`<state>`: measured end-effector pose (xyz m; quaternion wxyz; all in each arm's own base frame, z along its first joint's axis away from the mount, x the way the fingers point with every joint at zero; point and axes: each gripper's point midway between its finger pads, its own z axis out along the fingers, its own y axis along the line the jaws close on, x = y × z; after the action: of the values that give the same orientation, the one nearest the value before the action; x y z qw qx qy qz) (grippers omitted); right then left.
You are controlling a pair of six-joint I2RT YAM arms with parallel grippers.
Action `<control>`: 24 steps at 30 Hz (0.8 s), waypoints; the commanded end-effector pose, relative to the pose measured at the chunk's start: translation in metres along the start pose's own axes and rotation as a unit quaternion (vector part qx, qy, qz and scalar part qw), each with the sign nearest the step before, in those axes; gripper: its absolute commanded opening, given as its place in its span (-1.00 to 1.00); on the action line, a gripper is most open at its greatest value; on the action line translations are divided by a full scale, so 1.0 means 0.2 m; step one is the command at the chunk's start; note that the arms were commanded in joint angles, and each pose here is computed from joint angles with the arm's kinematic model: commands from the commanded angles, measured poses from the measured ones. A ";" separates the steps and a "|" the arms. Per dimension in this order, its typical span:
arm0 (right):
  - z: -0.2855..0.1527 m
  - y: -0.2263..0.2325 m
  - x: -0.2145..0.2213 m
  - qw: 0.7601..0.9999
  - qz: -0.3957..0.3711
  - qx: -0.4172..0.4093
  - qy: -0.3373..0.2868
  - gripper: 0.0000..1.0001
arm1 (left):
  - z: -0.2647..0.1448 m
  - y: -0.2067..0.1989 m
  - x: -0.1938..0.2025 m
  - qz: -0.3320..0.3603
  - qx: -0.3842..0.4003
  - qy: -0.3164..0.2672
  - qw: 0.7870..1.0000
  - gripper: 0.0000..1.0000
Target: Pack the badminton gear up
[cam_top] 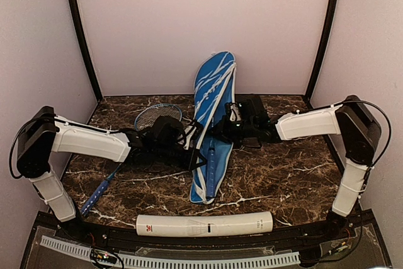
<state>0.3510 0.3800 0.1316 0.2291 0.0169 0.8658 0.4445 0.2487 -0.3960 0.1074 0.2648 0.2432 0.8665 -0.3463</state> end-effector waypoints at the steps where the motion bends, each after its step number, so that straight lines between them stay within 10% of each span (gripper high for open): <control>1: -0.05 0.17 -0.35 0.992 -0.007 -0.045 -0.120 -1.00 | -0.06 -0.17 0.00 0.009 0.067 0.007 0.998 -1.00; 24: 0.04 -0.05 -0.32 0.987 -0.053 0.064 -0.137 -1.00 | -0.25 -0.40 -0.24 -0.006 0.147 -0.062 0.987 -1.00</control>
<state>0.3664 0.3793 0.1185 0.2654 0.0061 0.8765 0.4016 0.2503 -0.4061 0.1522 0.2790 0.2089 0.8401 -0.4157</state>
